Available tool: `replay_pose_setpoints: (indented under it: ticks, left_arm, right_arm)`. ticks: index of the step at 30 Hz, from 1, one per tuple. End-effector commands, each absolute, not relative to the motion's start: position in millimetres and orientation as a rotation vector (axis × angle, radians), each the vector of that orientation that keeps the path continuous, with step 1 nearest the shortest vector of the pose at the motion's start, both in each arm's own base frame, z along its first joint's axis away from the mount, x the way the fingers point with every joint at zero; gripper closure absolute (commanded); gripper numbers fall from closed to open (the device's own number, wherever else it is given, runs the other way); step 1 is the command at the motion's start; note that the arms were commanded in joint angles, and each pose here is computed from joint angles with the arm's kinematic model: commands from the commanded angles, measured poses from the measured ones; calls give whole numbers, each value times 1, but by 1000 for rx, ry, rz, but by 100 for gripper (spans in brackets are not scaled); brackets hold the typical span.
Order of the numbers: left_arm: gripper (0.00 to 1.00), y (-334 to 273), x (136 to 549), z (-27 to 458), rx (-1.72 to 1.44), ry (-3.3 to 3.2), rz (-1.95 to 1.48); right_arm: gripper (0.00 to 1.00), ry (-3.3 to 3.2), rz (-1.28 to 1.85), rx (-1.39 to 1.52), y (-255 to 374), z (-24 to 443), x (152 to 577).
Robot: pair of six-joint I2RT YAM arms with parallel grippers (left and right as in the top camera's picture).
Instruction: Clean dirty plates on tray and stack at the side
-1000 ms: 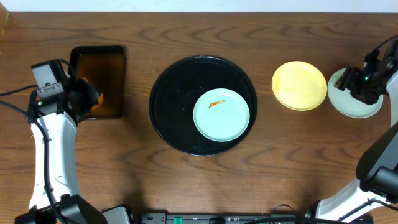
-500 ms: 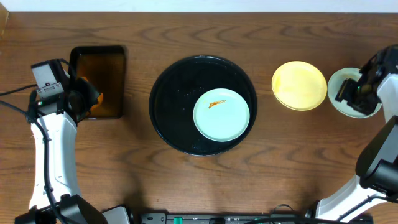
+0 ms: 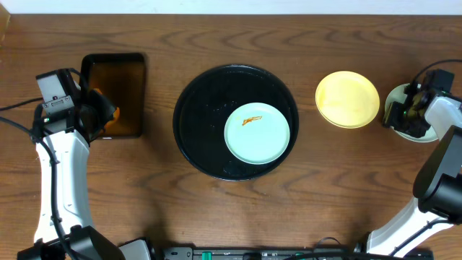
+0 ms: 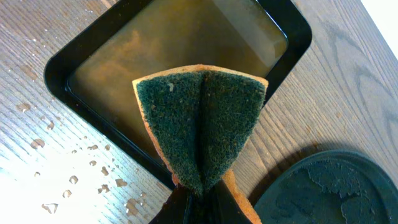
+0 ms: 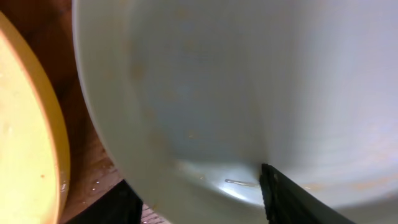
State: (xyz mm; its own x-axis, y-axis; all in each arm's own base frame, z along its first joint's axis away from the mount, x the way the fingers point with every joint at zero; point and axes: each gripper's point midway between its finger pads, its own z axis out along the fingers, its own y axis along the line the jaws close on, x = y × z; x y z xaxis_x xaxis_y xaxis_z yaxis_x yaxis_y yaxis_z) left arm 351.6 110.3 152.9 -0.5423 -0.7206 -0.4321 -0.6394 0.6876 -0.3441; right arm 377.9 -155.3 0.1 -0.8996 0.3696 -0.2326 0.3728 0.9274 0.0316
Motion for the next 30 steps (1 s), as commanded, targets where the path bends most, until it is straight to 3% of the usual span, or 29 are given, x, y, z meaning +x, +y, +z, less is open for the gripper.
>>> replay_pose_setpoints:
  ticks: [1,3,5,7,9,17,24,30]
  left_arm:
    - [92,109,352,152,-1033,2355,-203]
    - [92,109,351,152,-1033,2355,-203]
    - [92,109,351,152,-1033,2355,-203]
    - [92,109,351,152,-1034,2357,-203]
    - [92,109,351,152,-1034,2357,-203]
    - [92,109,351,152,-1034,2357,-203]
    - [92,109,350,151,-1036,2361,-203]
    - [92,109,349,150,-1039,2367,-203]
  right_arm:
    - [43,2953,21,486,-135,-21,365]
    - [49,2977,4,474,-131,-21,362]
    - [74,2990,-12,461,-128,-21,361]
    - [89,2993,-9,455,-125,-22,361]
    - [97,2992,-9,453,-123,-21,362]
    - [99,2945,58,610,-117,-17,369]
    - [99,2650,747,420,-45,46,419]
    - [98,2578,801,476,-42,59,432]
